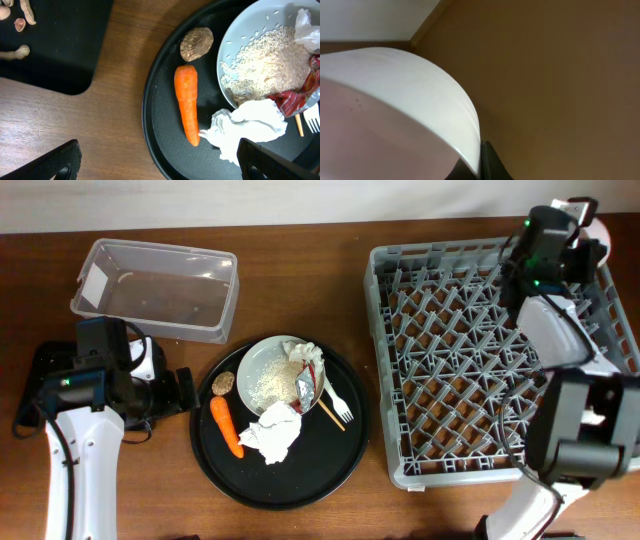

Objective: Sort waste into correct bins and load items into the dishwasher rack
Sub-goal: 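Grasp the pink bowl with the right gripper and lift it, then place the pink bowl into the rack with the right gripper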

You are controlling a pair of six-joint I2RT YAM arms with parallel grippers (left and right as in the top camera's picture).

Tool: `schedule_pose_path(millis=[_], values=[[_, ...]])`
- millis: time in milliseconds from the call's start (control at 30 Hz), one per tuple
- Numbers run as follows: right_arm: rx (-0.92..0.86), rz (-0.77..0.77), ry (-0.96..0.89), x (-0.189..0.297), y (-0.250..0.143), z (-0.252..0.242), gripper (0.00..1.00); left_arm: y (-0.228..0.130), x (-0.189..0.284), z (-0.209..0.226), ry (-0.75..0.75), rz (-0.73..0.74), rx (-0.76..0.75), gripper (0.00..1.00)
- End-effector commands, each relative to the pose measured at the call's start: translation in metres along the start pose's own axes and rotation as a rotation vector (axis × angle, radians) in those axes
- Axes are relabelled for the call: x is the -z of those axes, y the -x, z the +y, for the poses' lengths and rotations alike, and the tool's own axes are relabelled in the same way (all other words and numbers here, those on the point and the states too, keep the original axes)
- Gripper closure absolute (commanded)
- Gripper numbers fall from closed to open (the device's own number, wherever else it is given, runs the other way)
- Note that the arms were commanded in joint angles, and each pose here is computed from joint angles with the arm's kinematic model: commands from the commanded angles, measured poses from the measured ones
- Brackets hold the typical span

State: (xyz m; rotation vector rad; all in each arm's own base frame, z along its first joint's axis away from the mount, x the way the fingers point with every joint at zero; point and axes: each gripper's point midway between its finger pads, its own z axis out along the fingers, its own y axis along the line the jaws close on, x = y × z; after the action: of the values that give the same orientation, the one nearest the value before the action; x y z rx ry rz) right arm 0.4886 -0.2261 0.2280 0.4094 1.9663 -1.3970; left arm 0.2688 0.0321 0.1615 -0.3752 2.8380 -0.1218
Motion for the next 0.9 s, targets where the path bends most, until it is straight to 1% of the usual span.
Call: schedule_pose_path(millis=[0, 167, 300, 367, 400, 433, 467, 500, 533, 633, 733, 800, 867], values=[[0.049, 0.04, -0.004, -0.014, -0.019, 0.025, 0.96, 0.0, 0.003, 0.0, -0.003, -0.009, 0.012, 0.01], [0.102, 0.074, 0.005, -0.019, -0.039, 0.051, 0.96, 0.0, 0.003, 0.0, -0.003, -0.007, 0.012, 0.01], [0.213, 0.077, 0.068, 0.006, -0.043, 0.076, 0.96, 0.002, 0.003, 0.0, -0.003, -0.014, 0.011, 0.01], [0.309, 0.084, 0.113, 0.025, -0.05, 0.092, 0.94, 0.002, 0.003, 0.0, -0.003, -0.014, 0.011, 0.01], [0.332, 0.087, 0.123, 0.029, -0.051, 0.096, 0.78, 0.002, 0.003, 0.0, -0.003, -0.015, 0.011, 0.01], [0.357, 0.09, 0.132, 0.034, -0.053, 0.099, 0.57, 0.002, 0.003, 0.0, -0.003, -0.015, 0.011, 0.01], [0.358, 0.091, 0.129, 0.036, -0.054, 0.099, 0.44, 0.002, 0.003, 0.0, -0.003, -0.015, 0.011, 0.01], [0.356, 0.091, 0.113, 0.038, -0.052, 0.097, 0.12, 0.002, 0.003, 0.0, -0.003, -0.015, 0.011, 0.0], [0.337, 0.09, 0.115, 0.041, -0.051, 0.096, 0.01, 0.002, 0.003, 0.0, -0.003, -0.015, 0.011, 0.01], [0.249, 0.085, 0.16, 0.052, -0.041, 0.081, 0.02, 0.002, 0.003, 0.0, -0.003, -0.015, 0.011, 0.01], [0.173, 0.076, 0.252, 0.069, -0.027, 0.06, 0.02, 0.002, 0.003, 0.0, -0.004, -0.017, 0.011, 0.01], [0.086, 0.089, 0.421, 0.093, -0.023, 0.049, 0.02, 0.003, 0.003, 0.0, -0.004, -0.018, 0.011, 0.01], [-0.006, 0.104, 0.656, 0.129, -0.019, 0.048, 0.02, 0.003, 0.003, 0.0, -0.004, -0.018, 0.011, 0.01]])
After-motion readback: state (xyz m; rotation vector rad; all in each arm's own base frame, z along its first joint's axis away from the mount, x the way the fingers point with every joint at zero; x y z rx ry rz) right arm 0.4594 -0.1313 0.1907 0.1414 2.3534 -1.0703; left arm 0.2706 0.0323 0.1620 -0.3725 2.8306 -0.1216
